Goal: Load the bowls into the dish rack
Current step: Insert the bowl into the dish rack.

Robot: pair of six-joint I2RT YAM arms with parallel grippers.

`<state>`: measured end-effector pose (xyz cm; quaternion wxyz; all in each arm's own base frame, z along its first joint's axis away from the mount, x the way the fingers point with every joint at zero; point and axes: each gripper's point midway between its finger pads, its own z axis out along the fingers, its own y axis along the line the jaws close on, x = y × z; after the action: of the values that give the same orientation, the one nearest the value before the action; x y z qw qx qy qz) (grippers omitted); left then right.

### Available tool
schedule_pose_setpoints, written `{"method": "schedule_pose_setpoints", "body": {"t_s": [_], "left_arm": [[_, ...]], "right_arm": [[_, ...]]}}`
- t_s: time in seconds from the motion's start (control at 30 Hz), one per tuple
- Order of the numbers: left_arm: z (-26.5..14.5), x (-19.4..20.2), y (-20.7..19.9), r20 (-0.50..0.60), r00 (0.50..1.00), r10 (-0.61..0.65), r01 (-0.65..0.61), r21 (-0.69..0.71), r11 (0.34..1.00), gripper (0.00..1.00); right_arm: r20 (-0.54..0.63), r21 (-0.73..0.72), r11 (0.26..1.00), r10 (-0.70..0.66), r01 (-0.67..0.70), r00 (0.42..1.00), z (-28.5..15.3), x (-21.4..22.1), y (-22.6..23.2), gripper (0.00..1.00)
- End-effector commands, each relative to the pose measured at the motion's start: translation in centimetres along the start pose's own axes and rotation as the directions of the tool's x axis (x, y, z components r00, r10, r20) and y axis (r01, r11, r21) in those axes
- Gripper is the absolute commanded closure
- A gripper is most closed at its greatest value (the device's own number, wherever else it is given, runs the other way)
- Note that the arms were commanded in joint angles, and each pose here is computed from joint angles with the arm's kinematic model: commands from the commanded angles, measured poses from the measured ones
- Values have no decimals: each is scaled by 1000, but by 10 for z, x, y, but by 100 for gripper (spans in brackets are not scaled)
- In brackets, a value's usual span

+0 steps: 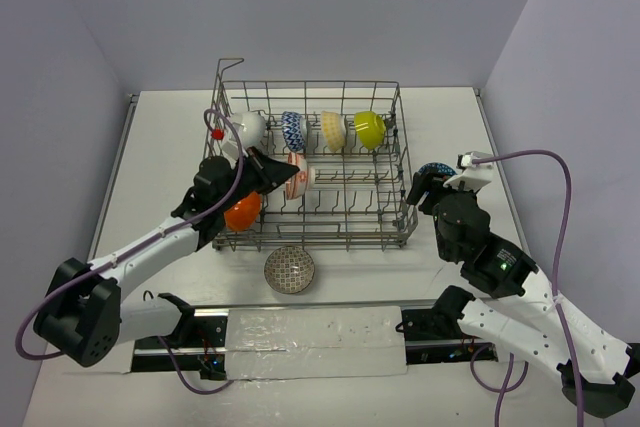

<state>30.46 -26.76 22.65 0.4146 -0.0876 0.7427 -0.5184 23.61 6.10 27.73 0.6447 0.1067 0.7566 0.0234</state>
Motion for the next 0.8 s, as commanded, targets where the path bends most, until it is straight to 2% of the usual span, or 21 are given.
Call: {"method": "schedule_pose_setpoints", "body": {"t_s": [0.0,0.2,0.47,0.6,0.77], "left_arm": [[-6,-3,0,19,1000,20,-20,-12,1000,98],[-7,2,14,-5,999,38,-38,-70,997,95],[0,8,6,-44,998,37,-37,-15,999,98],[3,7,7,-51,998,41,-42,-25,999,92],[6,10,8,-72,996,42,-44,-27,999,91]], "right_arm": [[25,9,1000,18,-18,1000,0,-12,0,28],[25,2,1000,20,-20,999,0,-12,1,28],[20,3,1000,8,-8,1000,1,-10,2,28],[22,0,1000,11,-11,1000,1,-11,2,28],[20,0,1000,8,-8,1000,1,-11,3,28]]}}
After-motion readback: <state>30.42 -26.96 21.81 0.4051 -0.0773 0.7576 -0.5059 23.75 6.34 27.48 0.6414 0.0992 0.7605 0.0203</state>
